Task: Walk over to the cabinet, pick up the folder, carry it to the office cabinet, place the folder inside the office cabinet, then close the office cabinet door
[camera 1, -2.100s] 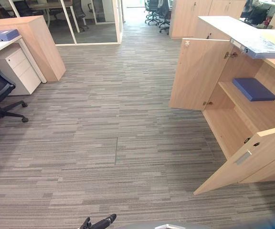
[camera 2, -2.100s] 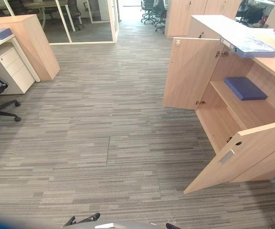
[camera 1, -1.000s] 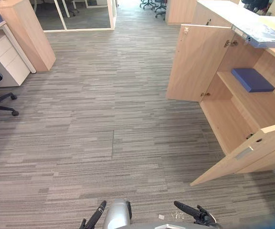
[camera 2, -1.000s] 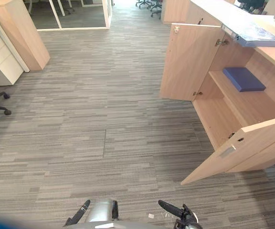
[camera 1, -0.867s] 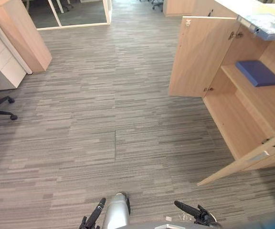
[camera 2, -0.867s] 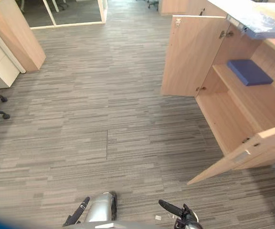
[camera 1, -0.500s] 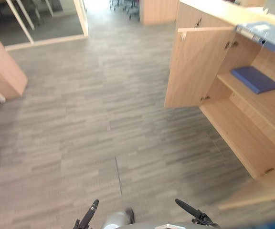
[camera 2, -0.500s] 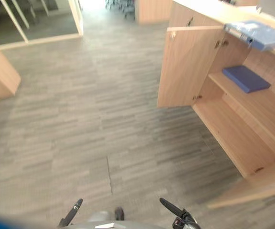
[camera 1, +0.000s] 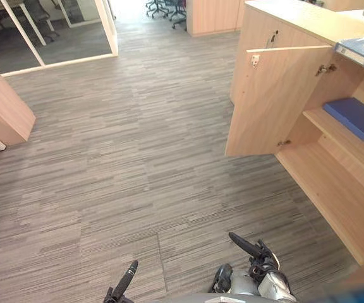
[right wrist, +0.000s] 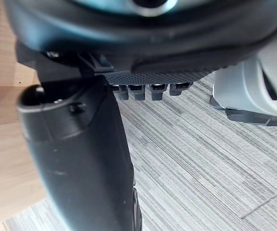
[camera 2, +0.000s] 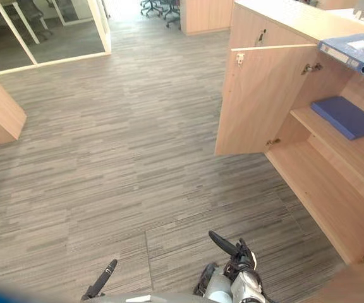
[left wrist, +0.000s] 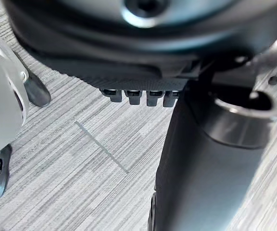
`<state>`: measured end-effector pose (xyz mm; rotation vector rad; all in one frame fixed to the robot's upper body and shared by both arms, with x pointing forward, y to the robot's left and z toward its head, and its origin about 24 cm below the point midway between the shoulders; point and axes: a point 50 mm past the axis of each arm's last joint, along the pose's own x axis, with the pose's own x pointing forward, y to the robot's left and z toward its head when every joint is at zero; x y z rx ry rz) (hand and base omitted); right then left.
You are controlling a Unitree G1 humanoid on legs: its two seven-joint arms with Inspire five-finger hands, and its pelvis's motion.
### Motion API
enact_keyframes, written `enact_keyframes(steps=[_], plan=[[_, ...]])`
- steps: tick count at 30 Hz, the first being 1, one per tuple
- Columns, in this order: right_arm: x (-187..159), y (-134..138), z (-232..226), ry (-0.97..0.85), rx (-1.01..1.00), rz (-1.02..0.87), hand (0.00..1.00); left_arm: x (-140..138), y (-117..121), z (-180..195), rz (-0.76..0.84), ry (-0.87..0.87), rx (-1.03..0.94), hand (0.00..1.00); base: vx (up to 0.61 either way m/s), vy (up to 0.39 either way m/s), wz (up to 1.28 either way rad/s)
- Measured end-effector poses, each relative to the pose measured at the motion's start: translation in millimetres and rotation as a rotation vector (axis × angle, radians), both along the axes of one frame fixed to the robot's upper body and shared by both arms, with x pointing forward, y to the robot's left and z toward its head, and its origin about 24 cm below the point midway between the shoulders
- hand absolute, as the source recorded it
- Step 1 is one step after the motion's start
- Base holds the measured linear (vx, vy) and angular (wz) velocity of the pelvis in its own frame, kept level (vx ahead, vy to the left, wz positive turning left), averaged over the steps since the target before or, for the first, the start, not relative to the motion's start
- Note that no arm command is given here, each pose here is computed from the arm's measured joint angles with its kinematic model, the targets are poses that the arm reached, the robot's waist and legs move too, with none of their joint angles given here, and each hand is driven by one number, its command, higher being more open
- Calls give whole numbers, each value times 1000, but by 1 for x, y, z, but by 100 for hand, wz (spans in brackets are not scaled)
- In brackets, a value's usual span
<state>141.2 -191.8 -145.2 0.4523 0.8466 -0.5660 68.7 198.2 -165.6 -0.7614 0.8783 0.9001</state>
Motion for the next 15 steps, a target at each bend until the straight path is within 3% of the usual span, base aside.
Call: enact_keyframes(steps=[3, 6, 11, 15], plan=[[-11, -3, -4, 33, 21, -54, 100, 5, -2, 1, -10, -11, 1, 100, 425, -269, 2], [-40, -15, -10, 80, 20, -126, 100, 6, -2, 3, 105, -46, -12, 100, 366, -203, -38], [-89, -25, -18, 209, 21, -220, 100, -27, 2, -2, 220, 21, -29, 100, 438, 55, -137], [-86, -16, -20, 248, 15, -125, 100, -32, 5, -1, 237, 25, -19, 100, 430, 134, -167]])
